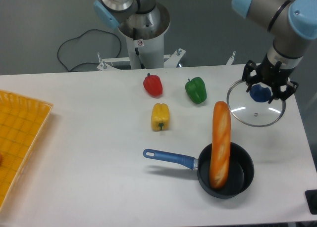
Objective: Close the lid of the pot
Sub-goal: 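Carry the glass lid with the gripper toward the saucepan, then tilt the held lid upright beside the baguette above the pan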
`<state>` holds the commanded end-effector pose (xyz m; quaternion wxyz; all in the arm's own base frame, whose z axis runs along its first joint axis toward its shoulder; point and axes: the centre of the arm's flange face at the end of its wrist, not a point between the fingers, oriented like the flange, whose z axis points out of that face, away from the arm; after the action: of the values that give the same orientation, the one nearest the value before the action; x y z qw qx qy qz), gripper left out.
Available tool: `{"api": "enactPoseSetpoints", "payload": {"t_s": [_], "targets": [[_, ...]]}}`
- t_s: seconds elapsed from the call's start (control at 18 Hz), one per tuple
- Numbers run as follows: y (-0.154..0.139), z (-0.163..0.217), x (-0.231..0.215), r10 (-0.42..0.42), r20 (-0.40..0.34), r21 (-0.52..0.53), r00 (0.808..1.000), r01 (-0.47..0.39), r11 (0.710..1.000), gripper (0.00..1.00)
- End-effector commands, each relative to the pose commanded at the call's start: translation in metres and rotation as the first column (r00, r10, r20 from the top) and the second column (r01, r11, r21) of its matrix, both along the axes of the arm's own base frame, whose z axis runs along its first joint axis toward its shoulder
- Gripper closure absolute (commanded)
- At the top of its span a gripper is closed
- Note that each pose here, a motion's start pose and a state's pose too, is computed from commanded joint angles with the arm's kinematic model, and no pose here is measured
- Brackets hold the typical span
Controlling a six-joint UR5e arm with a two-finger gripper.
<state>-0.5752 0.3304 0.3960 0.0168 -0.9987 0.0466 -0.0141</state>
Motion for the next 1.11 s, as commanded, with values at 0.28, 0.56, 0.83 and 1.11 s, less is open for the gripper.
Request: {"api": "enactPoseSetpoints", "payload": {"t_s": [0.28, 0.56, 0.83, 1.11], "targets": [[0.023, -0.009, 0.002, -0.011, 0.007, -0.008, 1.000, 0.011, 1.000, 0.45], [0.046, -0.014, 0.009, -0.018, 0.014, -0.013, 1.000, 0.019, 1.000, 0.44], [0.056, -0.017, 0.015, -0.021, 0.045, -0.031, 0.999, 0.023, 0.999, 0.44], [0.064, -0.018, 0.026, -0.023, 0.086, -0.088, 0.996, 0.030, 0.996, 0.44]]}}
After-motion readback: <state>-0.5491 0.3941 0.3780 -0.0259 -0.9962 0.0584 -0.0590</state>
